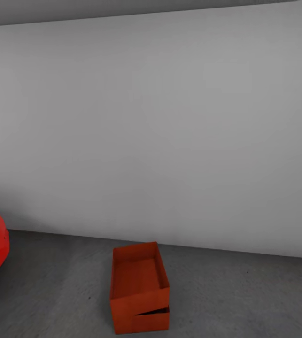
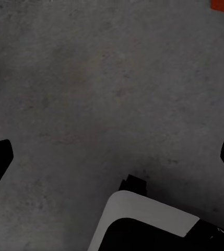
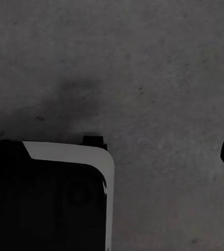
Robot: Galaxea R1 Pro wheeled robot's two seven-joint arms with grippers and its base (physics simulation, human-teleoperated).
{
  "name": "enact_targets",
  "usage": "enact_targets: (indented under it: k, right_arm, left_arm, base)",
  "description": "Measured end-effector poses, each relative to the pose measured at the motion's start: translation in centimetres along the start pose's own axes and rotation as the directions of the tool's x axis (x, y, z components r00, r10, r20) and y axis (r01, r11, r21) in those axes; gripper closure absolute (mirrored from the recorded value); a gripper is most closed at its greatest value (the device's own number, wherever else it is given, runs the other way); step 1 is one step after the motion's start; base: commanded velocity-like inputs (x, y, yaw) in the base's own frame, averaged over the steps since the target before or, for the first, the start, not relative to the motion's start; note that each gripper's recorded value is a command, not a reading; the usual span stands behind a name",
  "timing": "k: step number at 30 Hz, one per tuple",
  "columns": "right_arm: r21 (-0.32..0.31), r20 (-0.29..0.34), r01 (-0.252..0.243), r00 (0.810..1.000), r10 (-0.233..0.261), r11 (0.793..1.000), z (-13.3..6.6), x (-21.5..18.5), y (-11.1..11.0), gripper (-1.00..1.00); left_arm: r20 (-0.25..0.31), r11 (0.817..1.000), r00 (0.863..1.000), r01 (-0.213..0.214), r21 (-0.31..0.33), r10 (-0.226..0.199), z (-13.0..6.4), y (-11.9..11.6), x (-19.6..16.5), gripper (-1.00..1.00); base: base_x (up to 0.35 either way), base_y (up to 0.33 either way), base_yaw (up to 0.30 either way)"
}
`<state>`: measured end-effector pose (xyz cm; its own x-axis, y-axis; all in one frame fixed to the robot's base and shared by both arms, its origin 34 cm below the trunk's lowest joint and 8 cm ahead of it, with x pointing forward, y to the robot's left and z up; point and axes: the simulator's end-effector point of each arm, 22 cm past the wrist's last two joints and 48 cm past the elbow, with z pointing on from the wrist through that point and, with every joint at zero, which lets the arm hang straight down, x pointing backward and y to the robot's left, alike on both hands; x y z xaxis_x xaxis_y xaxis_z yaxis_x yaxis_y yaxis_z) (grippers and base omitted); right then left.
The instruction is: Move the two storage containers from the living room to the garage. In the garage, place one container on the floor and stack the other container on top of it (either order is fine).
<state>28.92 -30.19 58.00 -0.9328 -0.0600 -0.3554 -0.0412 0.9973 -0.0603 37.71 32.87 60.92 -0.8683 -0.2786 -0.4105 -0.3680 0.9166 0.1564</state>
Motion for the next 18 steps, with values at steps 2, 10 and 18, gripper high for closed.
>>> enact_targets:
  k: [2,10,18]
  right_arm:
    - [0.000,0.003,0.000,1.000,0.000,1.000,0.0,-0.1,0.0,-1.00]
    - [-0.001,0.015,0.001,1.000,-0.001,1.000,0.0,-0.6,0.0,-1.00]
    - [-0.001,0.026,0.003,1.000,-0.003,1.000,-0.1,-1.1,0.0,-1.00]
  left_arm:
    - [0.002,1.000,1.000,0.002,0.001,-0.002,0.0,-0.1,-0.1,-1.00]
    - [-0.028,1.000,1.000,0.006,0.030,-0.006,-0.5,-1.2,1.8,-1.00]
    - [-0.078,0.981,0.997,-0.005,0.194,0.021,-1.2,-2.9,6.7,-1.00]
  base:
    - [0.000,0.000,0.000]
    - [0.000,0.000,0.000]
    - [0.000,0.000,0.000]
